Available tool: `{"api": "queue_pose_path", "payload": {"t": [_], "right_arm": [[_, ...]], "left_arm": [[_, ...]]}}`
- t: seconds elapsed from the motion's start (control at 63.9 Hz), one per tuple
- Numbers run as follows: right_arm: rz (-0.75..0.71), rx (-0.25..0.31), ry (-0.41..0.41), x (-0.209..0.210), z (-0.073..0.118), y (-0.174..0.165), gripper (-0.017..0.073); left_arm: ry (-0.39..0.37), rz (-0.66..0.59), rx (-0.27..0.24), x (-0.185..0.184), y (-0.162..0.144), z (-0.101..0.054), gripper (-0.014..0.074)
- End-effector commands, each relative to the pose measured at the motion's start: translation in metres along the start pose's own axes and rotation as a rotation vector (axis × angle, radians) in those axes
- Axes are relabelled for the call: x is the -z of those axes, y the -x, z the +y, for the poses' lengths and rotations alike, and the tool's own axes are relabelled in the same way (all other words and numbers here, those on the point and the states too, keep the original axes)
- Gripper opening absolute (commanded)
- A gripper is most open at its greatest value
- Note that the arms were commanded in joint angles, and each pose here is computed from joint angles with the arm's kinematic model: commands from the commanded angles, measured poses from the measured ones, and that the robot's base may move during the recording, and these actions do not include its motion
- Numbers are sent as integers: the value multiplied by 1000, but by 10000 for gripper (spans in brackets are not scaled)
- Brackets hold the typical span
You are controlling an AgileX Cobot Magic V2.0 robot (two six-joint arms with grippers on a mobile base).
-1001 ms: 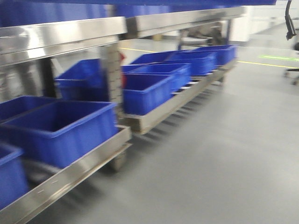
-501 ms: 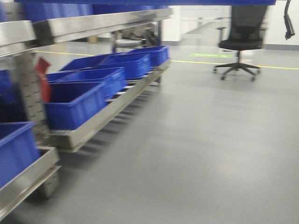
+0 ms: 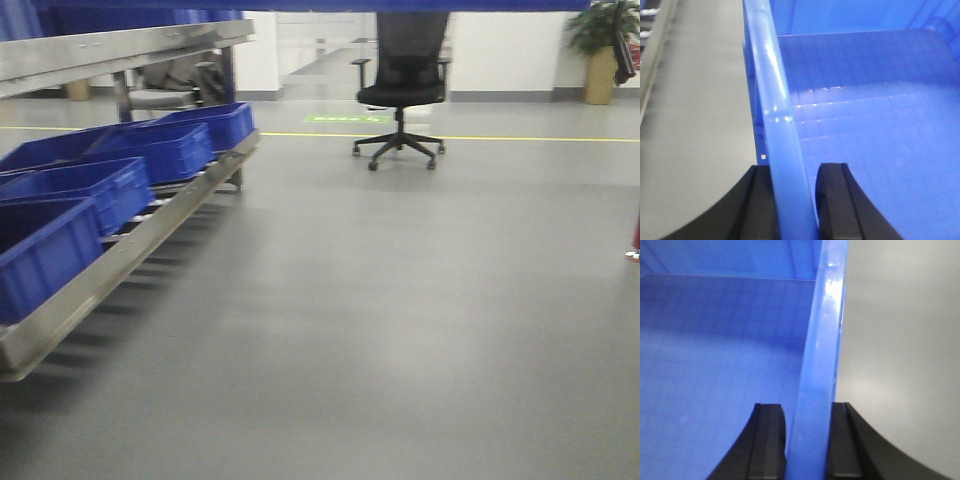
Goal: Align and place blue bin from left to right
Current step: 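Drive the base across the room holding the bin in both grippers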
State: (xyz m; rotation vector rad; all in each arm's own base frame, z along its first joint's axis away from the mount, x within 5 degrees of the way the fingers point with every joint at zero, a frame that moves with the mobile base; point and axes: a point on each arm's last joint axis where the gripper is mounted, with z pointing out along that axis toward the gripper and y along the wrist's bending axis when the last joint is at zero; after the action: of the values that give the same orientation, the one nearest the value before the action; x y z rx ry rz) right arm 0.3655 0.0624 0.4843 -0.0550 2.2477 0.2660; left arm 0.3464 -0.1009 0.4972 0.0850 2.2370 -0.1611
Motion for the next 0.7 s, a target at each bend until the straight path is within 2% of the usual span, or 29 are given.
{"api": "queue_pose_path", "payload": {"t": [0.0, 0.688], "right_arm": [[-148, 37, -17, 20, -1, 14, -154], [-150, 37, -17, 20, 0, 14, -154]], "left_arm": [[23, -112, -30, 19, 10, 4, -111], [23, -112, -30, 19, 10, 4, -111]]}}
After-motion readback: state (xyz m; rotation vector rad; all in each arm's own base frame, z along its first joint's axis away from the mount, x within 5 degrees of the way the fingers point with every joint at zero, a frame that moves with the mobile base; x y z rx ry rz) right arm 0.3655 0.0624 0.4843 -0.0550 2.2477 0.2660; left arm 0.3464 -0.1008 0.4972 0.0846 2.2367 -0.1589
